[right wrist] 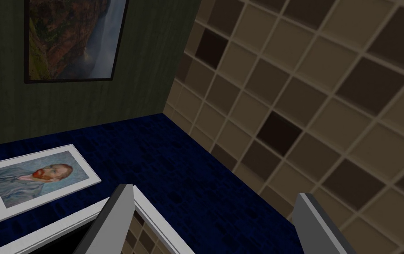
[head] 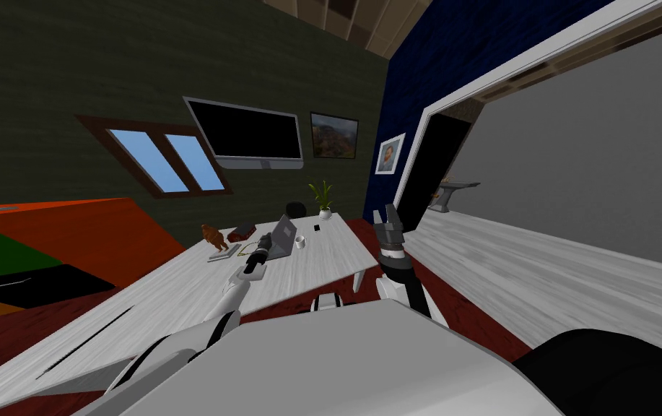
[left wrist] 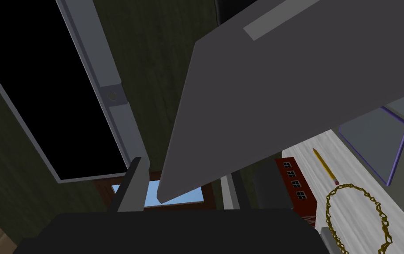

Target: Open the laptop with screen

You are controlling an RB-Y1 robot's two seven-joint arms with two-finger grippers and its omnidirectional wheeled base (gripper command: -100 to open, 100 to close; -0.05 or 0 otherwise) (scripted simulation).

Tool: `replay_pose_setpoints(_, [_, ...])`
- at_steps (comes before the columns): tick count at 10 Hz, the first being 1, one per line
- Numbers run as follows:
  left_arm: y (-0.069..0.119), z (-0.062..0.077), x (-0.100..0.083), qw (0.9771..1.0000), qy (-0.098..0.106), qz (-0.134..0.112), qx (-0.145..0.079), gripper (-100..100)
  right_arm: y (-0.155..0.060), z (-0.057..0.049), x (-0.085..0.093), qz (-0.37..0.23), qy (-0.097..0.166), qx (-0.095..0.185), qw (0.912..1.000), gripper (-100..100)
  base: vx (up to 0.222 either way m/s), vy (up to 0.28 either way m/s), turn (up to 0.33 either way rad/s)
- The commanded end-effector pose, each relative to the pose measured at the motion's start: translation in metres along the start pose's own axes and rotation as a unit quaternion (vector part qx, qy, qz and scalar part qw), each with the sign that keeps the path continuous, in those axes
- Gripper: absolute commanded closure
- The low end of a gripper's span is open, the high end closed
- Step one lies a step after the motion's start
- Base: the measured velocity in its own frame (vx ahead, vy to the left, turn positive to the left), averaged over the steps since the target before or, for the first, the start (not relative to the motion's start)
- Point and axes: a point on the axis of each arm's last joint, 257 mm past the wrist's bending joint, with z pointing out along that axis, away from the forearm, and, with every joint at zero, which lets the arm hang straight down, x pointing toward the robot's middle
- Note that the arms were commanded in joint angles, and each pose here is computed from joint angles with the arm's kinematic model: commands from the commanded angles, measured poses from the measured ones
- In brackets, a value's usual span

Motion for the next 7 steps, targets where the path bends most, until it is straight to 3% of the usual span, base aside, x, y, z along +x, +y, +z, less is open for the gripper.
replay_pose_setpoints(1, [0.008, -0.008, 0.011, 0.9992, -0.001, -0.040, 0.002, 100, 0.000, 0.000, 0.000, 0.000, 0.000, 0.000, 1.0000, 0, 0.000, 0.092, 0.008])
replay_pose_setpoints(2, [0.008, -0.008, 0.011, 0.9992, -0.001, -0.040, 0.002, 100, 0.000, 0.000, 0.000, 0.000, 0.000, 0.000, 1.0000, 0, 0.007, 0.121, -0.022])
replay_pose_setpoints(4, [0.019, -0.016, 0.024, 0.9969, -0.002, -0.079, 0.000, 100, 0.000, 0.000, 0.000, 0.000, 0.000, 0.000, 1.0000, 0, 0.022, 0.113, -0.018])
replay_pose_setpoints(6, [0.019, -0.016, 0.024, 0.9969, -0.002, -0.079, 0.000, 100, 0.000, 0.000, 0.000, 0.000, 0.000, 0.000, 1.0000, 0, 0.005, 0.071, 0.009])
replay_pose_setpoints(7, [0.029, -0.025, 0.037, 0.9930, -0.005, -0.118, -0.002, 100, 0.000, 0.000, 0.000, 0.000, 0.000, 0.000, 1.0000, 0, 0.017, 0.116, -0.024])
